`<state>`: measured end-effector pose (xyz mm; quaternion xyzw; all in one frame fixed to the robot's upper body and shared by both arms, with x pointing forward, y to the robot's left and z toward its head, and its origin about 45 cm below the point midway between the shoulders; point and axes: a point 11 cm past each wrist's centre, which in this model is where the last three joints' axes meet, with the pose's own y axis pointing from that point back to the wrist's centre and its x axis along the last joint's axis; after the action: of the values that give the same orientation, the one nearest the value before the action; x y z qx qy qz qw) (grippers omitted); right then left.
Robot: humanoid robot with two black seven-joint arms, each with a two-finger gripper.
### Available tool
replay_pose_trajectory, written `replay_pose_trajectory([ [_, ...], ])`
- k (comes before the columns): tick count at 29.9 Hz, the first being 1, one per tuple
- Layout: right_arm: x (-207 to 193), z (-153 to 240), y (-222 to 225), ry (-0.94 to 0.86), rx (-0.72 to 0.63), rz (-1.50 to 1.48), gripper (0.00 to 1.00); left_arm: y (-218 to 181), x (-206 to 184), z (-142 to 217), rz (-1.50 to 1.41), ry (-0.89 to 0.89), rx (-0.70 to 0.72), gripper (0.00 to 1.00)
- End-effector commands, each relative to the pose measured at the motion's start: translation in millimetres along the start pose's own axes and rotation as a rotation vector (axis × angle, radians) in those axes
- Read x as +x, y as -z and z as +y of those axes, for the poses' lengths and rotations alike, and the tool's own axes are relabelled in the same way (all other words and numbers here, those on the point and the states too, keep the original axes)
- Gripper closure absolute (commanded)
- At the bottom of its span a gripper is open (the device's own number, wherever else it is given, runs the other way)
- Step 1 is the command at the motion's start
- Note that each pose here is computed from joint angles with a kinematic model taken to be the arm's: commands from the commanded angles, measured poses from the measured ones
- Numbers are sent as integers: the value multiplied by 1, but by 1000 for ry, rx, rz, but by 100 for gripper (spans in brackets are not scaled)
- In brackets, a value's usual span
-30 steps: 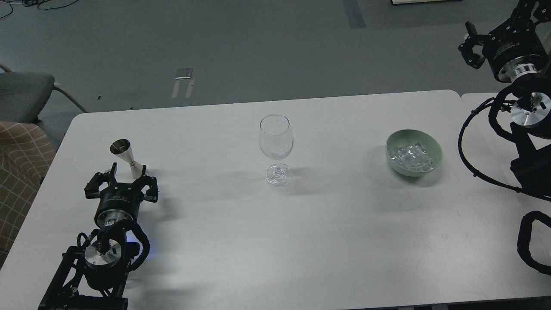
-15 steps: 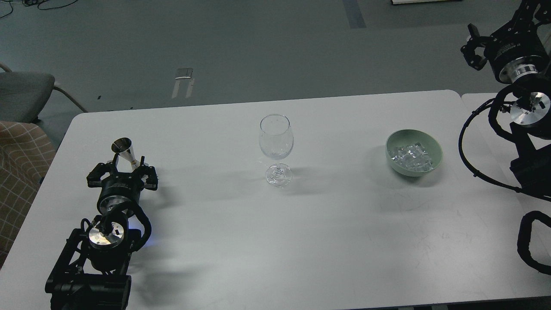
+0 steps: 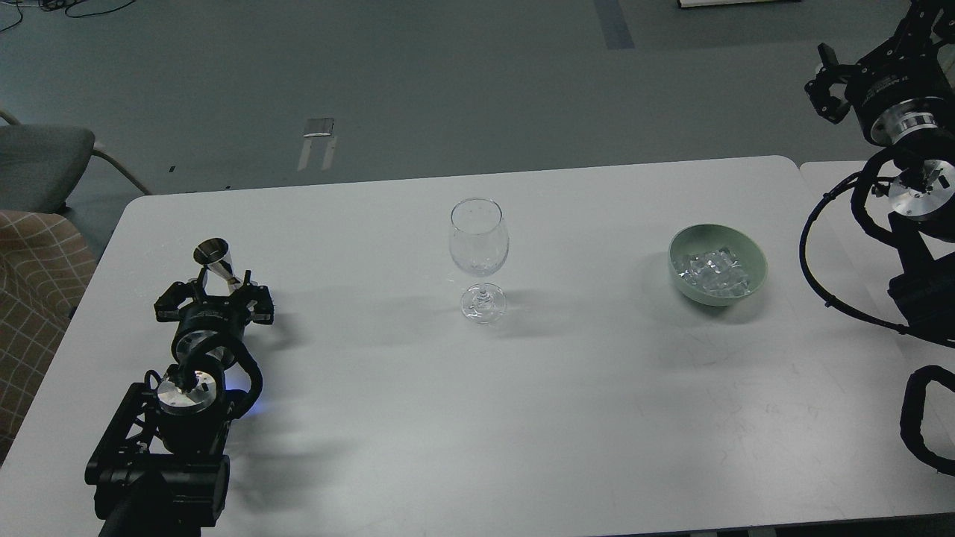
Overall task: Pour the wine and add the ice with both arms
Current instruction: 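Grasp the metal jigger with the left gripper and lift it upright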
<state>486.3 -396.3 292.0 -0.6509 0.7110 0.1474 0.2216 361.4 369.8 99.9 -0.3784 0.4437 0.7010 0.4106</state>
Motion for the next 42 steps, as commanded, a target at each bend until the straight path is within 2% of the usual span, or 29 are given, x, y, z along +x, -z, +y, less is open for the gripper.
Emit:
replay_pose_trajectory([
  [1, -2, 0, -1, 4, -1, -1, 0, -1, -1, -1, 4, 7, -2, 48],
  [22, 1, 1, -3, -1, -8, 1, 0, -6, -11, -23, 0, -7, -16, 50],
  [26, 2, 1, -1, -2, -6, 1, 0, -8, -7, -25, -3, -25, -18, 62],
  [30, 1, 1, 0, 0, -3, 2, 0, -8, -2, -26, -3, -28, -19, 68],
  [32, 1, 1, 0, 0, -3, 2, 0, -9, -4, -25, 2, 4, -21, 76],
  [35, 1, 1, -2, 0, -6, 2, 0, -10, -6, -25, 16, 22, -22, 83],
  [42, 1, 2, -2, 1, -8, 5, 0, -9, -10, -25, 34, 40, -21, 88],
])
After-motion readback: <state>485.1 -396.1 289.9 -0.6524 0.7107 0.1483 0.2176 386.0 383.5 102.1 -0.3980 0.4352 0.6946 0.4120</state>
